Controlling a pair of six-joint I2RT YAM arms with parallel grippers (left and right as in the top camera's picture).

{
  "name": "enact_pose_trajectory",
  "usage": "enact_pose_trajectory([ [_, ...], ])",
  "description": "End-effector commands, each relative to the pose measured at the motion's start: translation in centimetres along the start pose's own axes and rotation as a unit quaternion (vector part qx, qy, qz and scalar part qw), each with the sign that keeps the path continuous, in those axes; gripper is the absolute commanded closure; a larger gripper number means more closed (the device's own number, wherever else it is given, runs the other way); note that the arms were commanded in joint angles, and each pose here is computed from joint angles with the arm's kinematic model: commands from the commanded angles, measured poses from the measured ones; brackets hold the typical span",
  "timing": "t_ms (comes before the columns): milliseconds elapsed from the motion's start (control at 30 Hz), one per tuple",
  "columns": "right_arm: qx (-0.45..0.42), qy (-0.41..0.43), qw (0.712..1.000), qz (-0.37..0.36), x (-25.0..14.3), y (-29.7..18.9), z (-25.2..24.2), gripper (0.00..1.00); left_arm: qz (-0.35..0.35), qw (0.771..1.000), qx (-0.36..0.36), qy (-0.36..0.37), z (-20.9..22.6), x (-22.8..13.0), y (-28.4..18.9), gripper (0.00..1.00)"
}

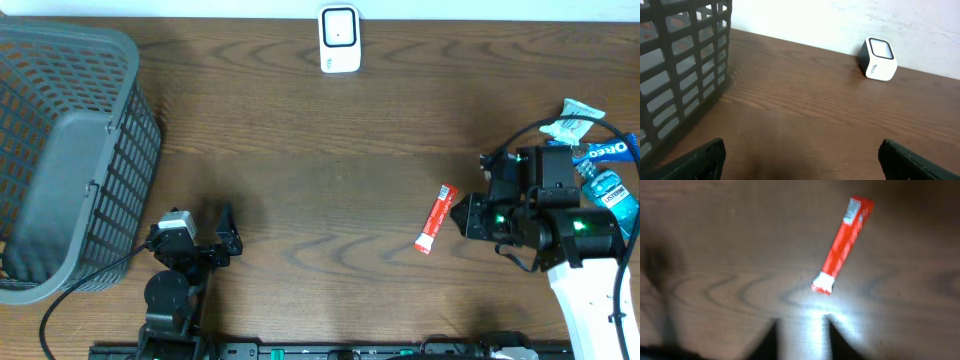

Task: Scan the item barcode

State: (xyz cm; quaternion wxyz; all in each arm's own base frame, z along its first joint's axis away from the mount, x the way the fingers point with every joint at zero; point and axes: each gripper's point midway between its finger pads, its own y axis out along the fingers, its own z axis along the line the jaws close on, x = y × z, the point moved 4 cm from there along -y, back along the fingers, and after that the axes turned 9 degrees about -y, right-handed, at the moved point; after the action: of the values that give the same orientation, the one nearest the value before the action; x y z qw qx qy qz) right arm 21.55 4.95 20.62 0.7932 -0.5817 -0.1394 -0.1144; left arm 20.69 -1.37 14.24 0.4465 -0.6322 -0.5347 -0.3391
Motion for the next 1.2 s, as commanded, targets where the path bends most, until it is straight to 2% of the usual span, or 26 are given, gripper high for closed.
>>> enact_pose_trajectory([
  [0, -0.013, 0.069, 0.997, 0.037, -1.6, 0.8, -0.6, 0.37, 0.019, 1.0, 0.013, -0.001, 0.8, -1.5, 0.3, 0.02],
  [67, -0.021, 0.119, 0.991, 0.059, -2.9, 2.3, -1.2, 0.29, 0.019, 1.0, 0.013, -0.001, 0.8, -1.5, 0.3, 0.02],
  [133, -0.026, 0.161, 0.984, 0.073, -4.3, 4.6, -1.9, 0.29, 0.019, 1.0, 0.013, -0.001, 0.8, -1.5, 0.3, 0.02],
  [300, -0.031, 0.223, 0.97, 0.09, -8.0, 9.8, -3.2, 0.37, 0.019, 1.0, 0.013, -0.001, 0.8, -1.5, 0.3, 0.02],
  [467, -0.024, 0.219, 0.973, 0.064, -8.7, 12.1, -3.3, 0.36, 0.019, 1.0, 0.013, -0.001, 0.8, -1.5, 0.3, 0.02],
  [567, -0.05, 0.221, 0.973, 0.053, -9.0, 12.9, -4.1, 0.33, 0.019, 1.0, 0.013, -0.001, 0.8, -1.5, 0.3, 0.02],
  [967, -0.097, 0.233, 0.963, 0.095, -11.2, 17.5, -5.8, 0.34, 0.019, 1.0, 0.013, -0.001, 0.8, -1.5, 0.3, 0.02],
  [1000, -0.104, 0.235, 0.96, 0.111, -11.8, 17.8, -6.0, 0.36, 0.019, 1.0, 0.013, -0.001, 0.8, -1.5, 0.3, 0.02],
  [1167, -0.129, 0.244, 0.946, 0.168, -14.1, 19.0, -6.8, 0.62, 0.019, 1.0, 0.013, -0.001, 0.8, -1.5, 0.3, 0.02],
])
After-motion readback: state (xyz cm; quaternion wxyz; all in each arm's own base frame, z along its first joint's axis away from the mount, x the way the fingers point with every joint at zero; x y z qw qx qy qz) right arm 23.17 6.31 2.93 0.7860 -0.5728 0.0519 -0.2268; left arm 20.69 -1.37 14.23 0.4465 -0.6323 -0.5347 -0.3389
